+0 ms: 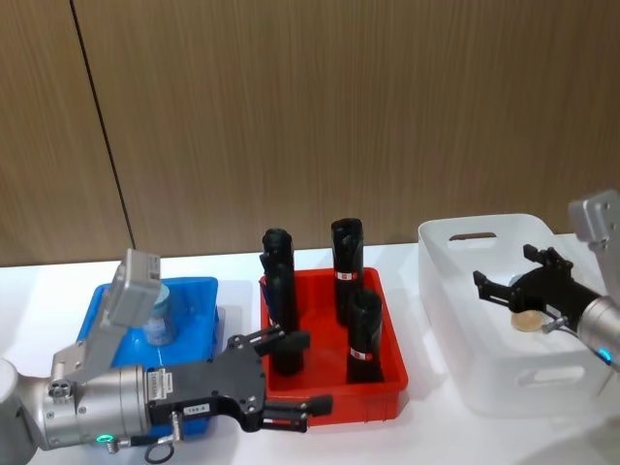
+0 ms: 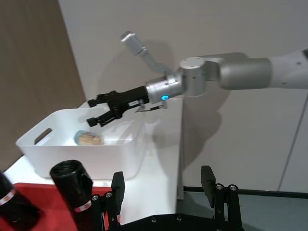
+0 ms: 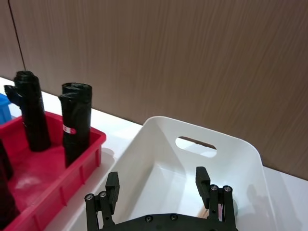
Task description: Pick the cotton swabs from the blue box and place them into the white box.
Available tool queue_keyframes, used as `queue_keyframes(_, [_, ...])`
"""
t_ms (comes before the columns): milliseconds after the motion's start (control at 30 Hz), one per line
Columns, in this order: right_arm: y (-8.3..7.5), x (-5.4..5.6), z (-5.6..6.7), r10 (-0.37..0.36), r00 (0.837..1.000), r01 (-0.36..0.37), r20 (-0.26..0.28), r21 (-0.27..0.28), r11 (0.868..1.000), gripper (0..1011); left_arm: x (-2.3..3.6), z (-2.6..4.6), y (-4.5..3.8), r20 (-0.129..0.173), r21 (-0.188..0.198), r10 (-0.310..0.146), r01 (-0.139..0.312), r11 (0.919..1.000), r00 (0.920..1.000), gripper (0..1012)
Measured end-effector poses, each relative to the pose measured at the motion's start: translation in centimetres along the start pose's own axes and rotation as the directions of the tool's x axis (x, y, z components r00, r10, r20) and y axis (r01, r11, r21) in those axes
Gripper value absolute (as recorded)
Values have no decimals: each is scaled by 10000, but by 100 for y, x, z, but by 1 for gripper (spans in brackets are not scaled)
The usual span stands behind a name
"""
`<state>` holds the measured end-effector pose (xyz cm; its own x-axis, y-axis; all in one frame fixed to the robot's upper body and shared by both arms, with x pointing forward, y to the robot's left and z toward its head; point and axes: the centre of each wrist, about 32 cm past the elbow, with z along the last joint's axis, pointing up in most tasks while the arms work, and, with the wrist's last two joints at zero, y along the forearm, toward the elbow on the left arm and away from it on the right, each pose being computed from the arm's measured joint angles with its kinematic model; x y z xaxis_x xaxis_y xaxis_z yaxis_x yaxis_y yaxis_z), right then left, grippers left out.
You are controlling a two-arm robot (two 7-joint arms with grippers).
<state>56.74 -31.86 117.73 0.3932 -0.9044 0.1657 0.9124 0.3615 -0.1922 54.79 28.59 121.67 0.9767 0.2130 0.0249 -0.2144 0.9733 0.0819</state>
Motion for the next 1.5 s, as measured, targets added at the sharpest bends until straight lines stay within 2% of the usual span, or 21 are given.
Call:
queue_keyframes(233, [-103, -230, -10, -32, 9999, 37, -117, 431, 9991, 1002, -54, -8, -68, 156, 87, 726, -728, 9973, 9972, 1003])
queue_keyframes(400, [-172, -363, -10, -56, 9998, 70, -199, 678, 9977, 1002, -99, -18, -120, 278, 130, 1302, -1306, 9913, 9911, 1003])
queue_keyframes(433, [-185, -385, -9, -60, 9997, 76, -216, 723, 9974, 1001, -99, -18, -120, 278, 130, 1302, -1306, 9913, 9911, 1003])
queue_keyframes(500, [-224, -452, -8, -84, 9996, 106, -272, 848, 9963, 1002, -126, -23, -150, 349, 147, 1638, -1644, 9863, 9859, 1003])
queue_keyframes(667, [-307, -581, 2, -120, 9991, 164, -401, 1110, 9937, 1002, -165, -28, -197, 468, 160, 2118, -2127, 9770, 9762, 1003])
queue_keyframes(700, [-320, -601, 6, -132, 9990, 179, -418, 1159, 9931, 1002, -178, -30, -211, 511, 161, 2286, -2297, 9731, 9722, 1003])
queue_keyframes(733, [-350, -643, 9, -150, 9988, 207, -462, 1241, 9921, 1002, -178, -30, -211, 511, 161, 2286, -2297, 9731, 9722, 1003])
queue_keyframes(967, [-487, -824, 39, -217, 9974, 326, -690, 1616, 9863, 1002, -236, -39, -275, 679, 148, 2987, -3003, 9537, 9519, 1003])
queue_keyframes(1033, [-536, -883, 50, -251, 9967, 382, -774, 1730, 9842, 1002, -257, -42, -296, 735, 135, 3214, -3232, 9462, 9441, 1003])
queue_keyframes(1367, [-752, -1108, 118, -378, 9926, 629, -1155, 2218, 9731, 1002, -341, -46, -385, 985, 27, 4211, -4234, 9060, 9017, 1003])
queue_keyframes(1400, [-767, -1122, 123, -396, 9922, 656, -1184, 2248, 9722, 1002, -353, -47, -397, 1018, 6, 4342, -4365, 8997, 8951, 1003])
queue_keyframes(1467, [-806, -1157, 137, -424, 9912, 708, -1250, 2324, 9700, 1001, -367, -49, -411, 1055, -13, 4485, -4509, 8926, 8875, 1003])
queue_keyframes(1500, [-816, -1166, 141, -431, 9910, 721, -1267, 2347, 9694, 1002, -381, -50, -424, 1088, -37, 4638, -4662, 8847, 8792, 1003])
